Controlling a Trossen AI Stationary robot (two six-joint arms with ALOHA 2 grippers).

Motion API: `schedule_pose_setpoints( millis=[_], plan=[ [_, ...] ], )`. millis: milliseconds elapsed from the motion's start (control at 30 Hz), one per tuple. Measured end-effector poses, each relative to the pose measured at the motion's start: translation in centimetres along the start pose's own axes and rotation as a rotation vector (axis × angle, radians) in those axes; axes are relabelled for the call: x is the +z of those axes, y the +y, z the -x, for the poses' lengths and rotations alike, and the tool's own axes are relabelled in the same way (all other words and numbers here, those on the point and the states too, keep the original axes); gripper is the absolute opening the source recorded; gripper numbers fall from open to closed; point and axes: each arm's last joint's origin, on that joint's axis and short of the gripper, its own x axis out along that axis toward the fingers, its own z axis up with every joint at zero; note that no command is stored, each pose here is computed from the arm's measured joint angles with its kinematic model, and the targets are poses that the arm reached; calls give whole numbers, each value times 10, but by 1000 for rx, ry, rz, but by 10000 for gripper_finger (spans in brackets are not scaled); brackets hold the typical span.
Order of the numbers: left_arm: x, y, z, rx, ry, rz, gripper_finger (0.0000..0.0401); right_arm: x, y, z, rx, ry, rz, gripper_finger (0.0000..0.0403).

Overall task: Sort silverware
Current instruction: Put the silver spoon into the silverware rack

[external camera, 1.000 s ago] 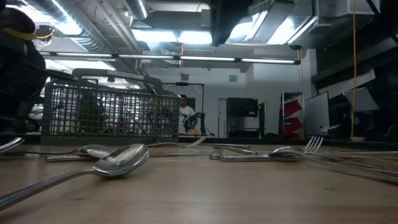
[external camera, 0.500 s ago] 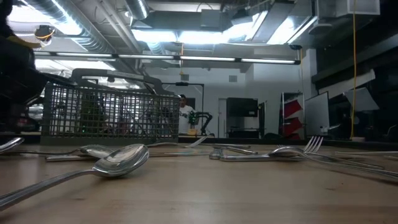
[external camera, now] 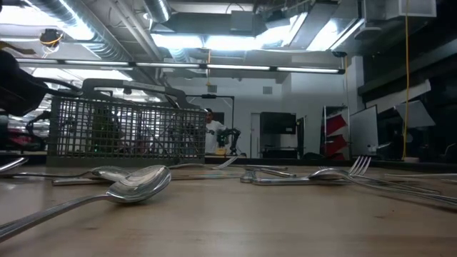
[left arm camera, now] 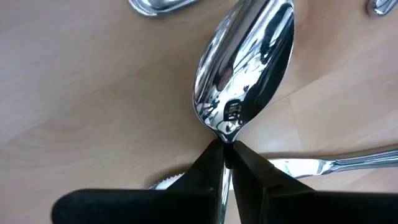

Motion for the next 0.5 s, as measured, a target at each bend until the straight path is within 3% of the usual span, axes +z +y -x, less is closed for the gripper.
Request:
schedule_pose_setpoints(
  millis=[200, 500],
  plan=[
    [3, -2, 6, -59, -92, -26, 5, -34, -18, 6, -202, -3, -100, 133],
    [13, -15, 40, -265, -257, -19, 9, -127, -5, -36, -379, 88, -240, 133]
  ],
)
